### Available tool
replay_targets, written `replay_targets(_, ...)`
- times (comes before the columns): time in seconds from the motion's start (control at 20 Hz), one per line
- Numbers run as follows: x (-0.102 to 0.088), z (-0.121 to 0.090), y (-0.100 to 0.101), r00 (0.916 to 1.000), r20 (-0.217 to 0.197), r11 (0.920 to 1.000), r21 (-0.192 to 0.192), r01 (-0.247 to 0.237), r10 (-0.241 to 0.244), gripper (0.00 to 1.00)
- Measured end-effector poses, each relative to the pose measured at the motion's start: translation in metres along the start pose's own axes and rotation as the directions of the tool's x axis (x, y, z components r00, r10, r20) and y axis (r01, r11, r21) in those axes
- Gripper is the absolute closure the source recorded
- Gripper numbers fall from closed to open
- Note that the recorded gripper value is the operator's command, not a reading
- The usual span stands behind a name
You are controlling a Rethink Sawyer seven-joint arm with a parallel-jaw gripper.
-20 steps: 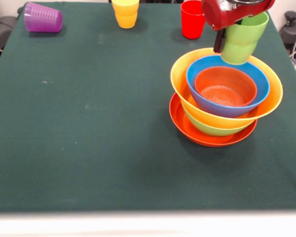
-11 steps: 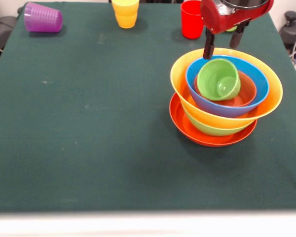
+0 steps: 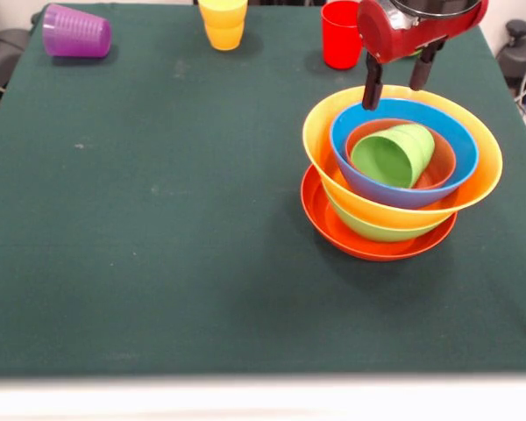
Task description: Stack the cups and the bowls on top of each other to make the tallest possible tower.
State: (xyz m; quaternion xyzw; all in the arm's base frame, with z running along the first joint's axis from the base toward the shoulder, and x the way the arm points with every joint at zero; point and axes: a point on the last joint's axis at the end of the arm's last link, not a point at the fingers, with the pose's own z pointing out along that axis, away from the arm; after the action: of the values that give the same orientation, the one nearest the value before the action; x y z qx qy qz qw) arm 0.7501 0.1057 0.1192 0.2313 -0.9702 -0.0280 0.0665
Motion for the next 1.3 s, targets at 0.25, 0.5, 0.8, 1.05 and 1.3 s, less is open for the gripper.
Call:
replay_targets(0.25,0.000,0.000,0.000,1.0000,0.000,1.0000,0.000,0.000,0.000,0.00)
replay_targets(0.5,-0.005,-0.002,-0.001,0.9995,0.032,1.0000,0.004,-0.002,0.002,0.00)
replay_targets(0.8,-0.014,0.000,-0.003,0.9950,0.100,0.9997,0.023,-0.003,0.001,0.00)
replay_targets(1.05,-0.021,0.012,-0.004,0.9886,0.151,0.9995,0.030,-0.005,0.001,0.00)
replay_targets(1.3,-0.021,0.025,-0.003,0.9895,0.144,0.9998,0.021,-0.004,0.001,0.00)
